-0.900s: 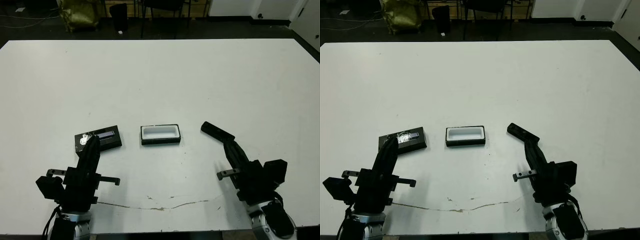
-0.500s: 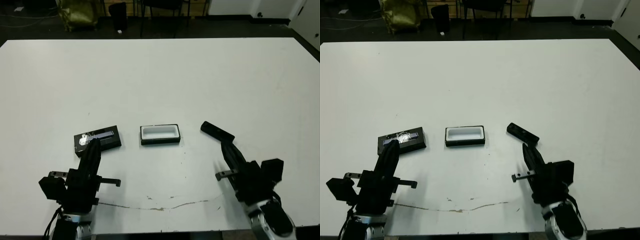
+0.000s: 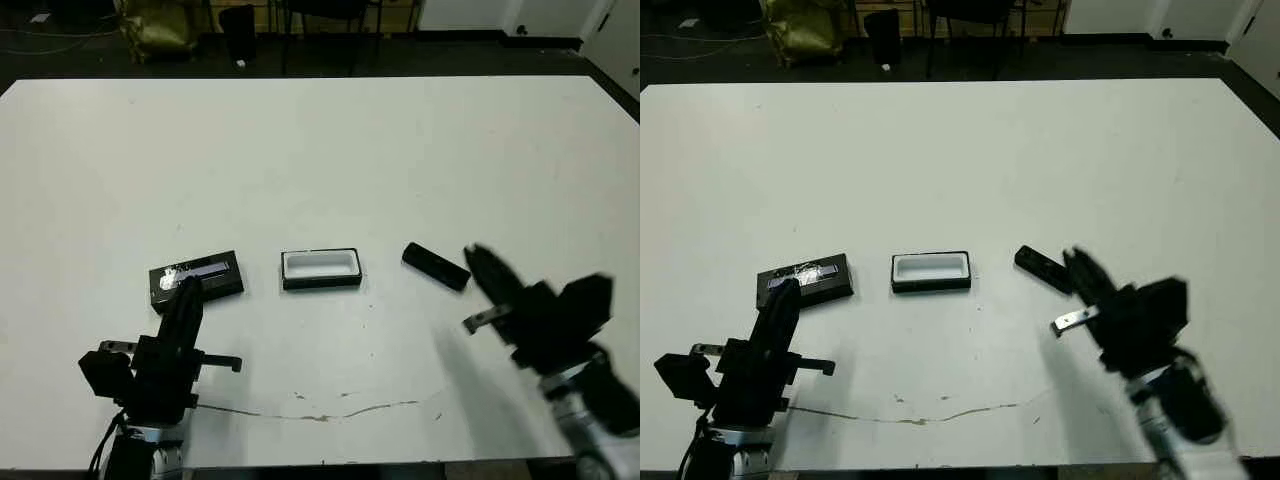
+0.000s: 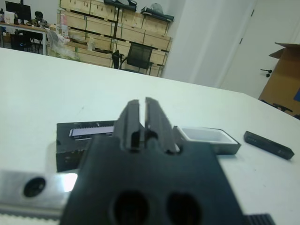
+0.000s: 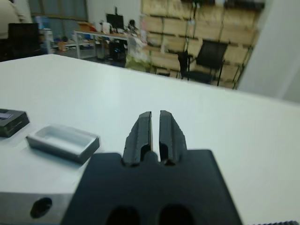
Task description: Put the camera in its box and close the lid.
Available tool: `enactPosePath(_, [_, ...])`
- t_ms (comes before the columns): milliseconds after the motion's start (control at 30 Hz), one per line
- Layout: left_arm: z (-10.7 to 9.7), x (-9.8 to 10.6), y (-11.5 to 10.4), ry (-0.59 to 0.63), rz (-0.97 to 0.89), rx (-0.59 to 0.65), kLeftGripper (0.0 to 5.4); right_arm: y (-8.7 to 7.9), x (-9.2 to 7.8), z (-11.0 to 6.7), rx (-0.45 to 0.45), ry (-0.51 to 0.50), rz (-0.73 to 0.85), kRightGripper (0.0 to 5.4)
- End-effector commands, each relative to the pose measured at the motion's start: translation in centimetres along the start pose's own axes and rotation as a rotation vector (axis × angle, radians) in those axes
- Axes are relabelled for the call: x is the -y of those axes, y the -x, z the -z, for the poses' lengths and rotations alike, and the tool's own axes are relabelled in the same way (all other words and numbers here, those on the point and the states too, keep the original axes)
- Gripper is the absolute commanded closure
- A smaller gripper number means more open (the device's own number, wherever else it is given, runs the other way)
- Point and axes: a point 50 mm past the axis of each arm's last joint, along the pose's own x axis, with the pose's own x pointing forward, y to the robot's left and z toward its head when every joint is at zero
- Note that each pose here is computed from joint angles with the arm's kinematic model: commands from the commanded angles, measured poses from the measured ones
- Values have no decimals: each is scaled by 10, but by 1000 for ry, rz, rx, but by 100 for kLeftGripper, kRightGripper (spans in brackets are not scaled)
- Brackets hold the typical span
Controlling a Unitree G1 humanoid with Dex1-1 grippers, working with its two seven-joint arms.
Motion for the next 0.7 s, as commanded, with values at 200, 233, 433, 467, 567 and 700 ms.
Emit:
enactPosePath(200, [5,-6,6,-26,18,-45,540,-24,40,-8,-145,167,-132,439])
enactPosePath(233, [5,-5,6,-27,17,-47,540,-27,43,-8,-168,177,-147,413])
enactPosePath(433, [4,-6,7,-30,10,-53,540,-42,47,12,-305,157,-291,278])
enactPosePath(467, [4,-6,8,-34,9,-51,540,-43,46,15,-323,147,-312,255])
enactPosePath(567, [4,-7,9,-35,12,-51,540,-44,42,24,-351,119,-368,188])
enactPosePath(700, [4,-7,10,-26,16,-57,540,-44,39,34,-370,78,-409,99])
